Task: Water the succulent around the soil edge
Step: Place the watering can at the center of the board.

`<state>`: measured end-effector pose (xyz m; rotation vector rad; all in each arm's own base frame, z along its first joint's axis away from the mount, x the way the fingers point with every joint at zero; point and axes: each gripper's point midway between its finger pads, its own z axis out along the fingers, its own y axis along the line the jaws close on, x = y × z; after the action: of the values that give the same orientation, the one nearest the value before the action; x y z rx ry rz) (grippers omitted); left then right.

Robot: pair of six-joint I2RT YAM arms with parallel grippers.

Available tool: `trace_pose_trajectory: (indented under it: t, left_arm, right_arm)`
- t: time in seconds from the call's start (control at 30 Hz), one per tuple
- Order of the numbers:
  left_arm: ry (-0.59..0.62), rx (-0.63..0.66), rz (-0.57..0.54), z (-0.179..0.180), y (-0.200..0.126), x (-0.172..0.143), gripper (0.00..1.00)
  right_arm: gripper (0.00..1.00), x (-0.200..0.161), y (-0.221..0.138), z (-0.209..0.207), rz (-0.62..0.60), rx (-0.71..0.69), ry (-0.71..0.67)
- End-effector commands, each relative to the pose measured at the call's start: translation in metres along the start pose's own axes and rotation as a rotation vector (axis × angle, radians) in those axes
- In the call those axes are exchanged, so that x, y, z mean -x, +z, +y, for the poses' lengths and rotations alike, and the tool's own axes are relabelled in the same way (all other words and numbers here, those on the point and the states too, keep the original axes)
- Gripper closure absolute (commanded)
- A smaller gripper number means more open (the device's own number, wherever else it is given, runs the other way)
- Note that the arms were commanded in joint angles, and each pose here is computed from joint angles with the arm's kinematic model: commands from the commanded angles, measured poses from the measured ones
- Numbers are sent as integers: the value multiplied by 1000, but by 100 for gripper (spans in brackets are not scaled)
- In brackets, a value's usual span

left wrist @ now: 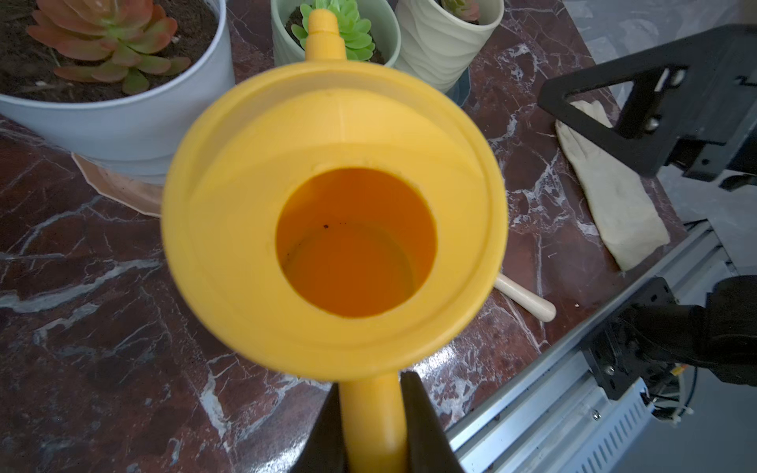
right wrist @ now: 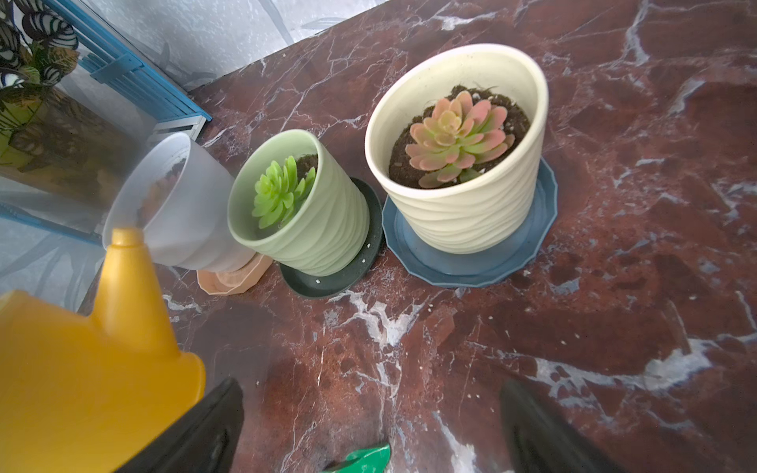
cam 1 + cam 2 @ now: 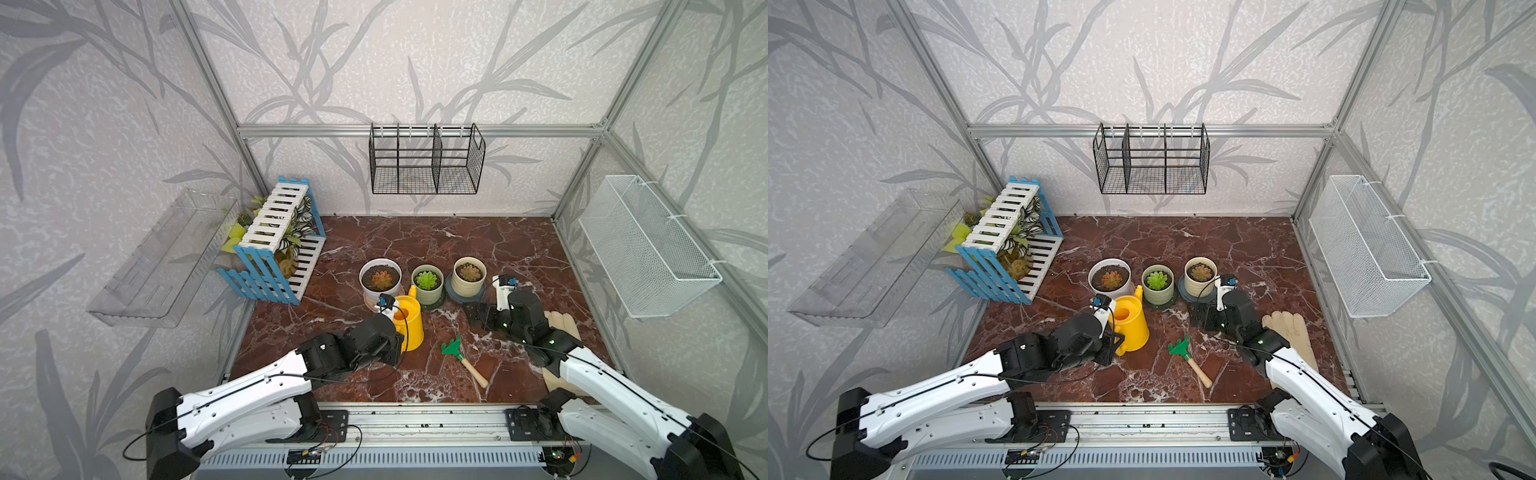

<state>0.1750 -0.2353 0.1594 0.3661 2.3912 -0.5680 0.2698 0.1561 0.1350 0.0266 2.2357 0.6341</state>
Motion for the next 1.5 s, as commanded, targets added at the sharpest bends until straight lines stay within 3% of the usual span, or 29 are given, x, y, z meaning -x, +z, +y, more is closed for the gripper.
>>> trace_pose_trajectory:
  t: [0.0,0.3,0.53,0.63,0.87,1.13,1.3,1.47]
  left_arm:
    - [-1,10,-121,-12,19,17,100]
    - [57,0,-92,-30,53,2,100]
    - [88,-85,-20,-46,59,-14,59]
    - [110,-127,25,-57,62,-19,53]
    - [134,-209,79,-78,67,-24,51]
    - [167,-363,58,-116,60,-7,48]
    - [133,-307,-23,-100,47,12,48]
    - [85,-139,-145,-56,23,29,48]
  right_arm:
    - [1,10,-8,6,-23,-6,-26]
    - [1,-2,-16,3,7,-33,-41]
    - [1,-17,-14,5,41,-27,-52]
    - [1,-19,-13,6,42,-24,-58]
    - [1,-22,-16,13,41,-1,-72]
    - [1,-38,-24,11,59,37,-75]
    - [2,-53,-28,21,94,113,-123]
    - [4,-78,-31,44,135,179,-230]
